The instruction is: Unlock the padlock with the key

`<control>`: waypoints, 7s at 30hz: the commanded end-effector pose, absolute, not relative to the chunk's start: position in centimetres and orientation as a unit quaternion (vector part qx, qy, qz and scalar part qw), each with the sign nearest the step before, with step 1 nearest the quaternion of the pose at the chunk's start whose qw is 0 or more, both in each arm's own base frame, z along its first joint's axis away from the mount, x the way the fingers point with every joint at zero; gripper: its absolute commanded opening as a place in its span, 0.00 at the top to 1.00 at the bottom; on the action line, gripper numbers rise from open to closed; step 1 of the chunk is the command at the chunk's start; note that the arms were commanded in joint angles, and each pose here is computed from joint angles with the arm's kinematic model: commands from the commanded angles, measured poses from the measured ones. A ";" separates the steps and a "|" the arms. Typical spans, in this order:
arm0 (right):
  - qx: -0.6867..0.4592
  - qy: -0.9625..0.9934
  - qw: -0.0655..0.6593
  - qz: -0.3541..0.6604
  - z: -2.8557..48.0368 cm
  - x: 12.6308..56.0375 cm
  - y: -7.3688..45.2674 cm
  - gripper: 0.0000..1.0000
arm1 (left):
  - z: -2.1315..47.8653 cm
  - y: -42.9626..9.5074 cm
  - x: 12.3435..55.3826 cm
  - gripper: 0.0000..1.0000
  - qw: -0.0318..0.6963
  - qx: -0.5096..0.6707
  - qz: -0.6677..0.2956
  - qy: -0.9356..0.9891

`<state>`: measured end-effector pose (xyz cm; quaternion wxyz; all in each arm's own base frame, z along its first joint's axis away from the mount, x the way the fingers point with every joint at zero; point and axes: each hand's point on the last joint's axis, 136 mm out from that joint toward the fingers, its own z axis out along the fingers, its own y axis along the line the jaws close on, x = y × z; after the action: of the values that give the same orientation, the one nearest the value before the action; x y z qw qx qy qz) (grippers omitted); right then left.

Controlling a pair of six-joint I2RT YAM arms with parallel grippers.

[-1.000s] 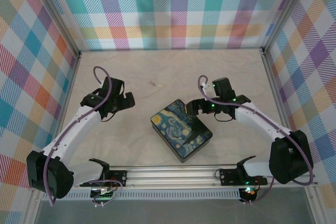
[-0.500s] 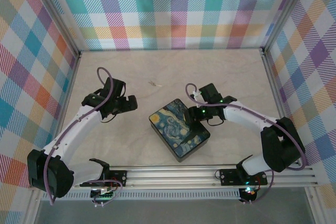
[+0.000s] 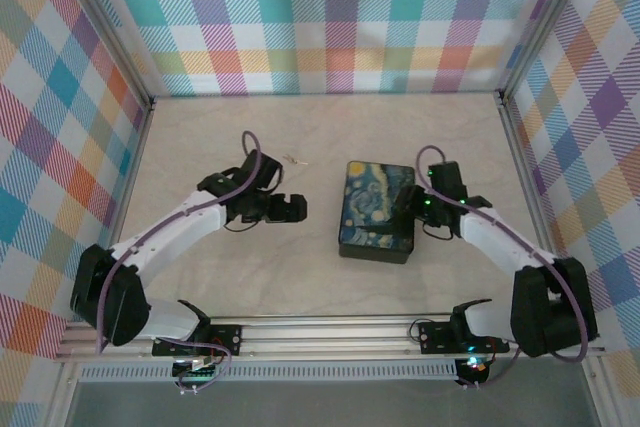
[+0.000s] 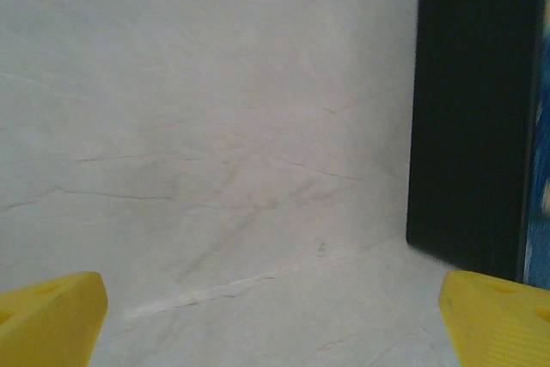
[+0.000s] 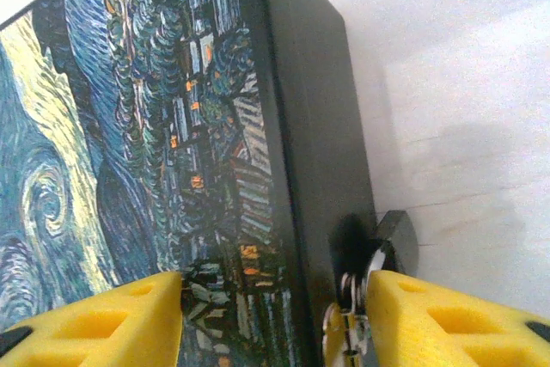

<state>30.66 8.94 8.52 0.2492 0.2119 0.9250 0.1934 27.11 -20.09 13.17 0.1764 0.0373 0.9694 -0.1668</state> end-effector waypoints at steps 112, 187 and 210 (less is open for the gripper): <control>-0.002 0.942 0.238 0.237 15.8 42.6 14.4 0.25 | 8.1 -17.9 51.0 0.35 0.298 -0.247 -0.175 0.905; -0.058 0.951 0.196 0.231 14.3 36.5 19.4 0.48 | 3.6 -21.0 50.2 0.79 0.231 -0.286 -0.157 0.917; -0.109 0.933 0.167 0.299 15.8 30.5 24.6 0.48 | 12.3 -20.9 46.9 1.00 0.255 -0.124 -0.188 0.940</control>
<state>31.15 23.42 14.06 0.1595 -0.1039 0.9470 0.2588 48.15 -20.99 7.21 0.2332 -0.1863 0.9401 -0.1649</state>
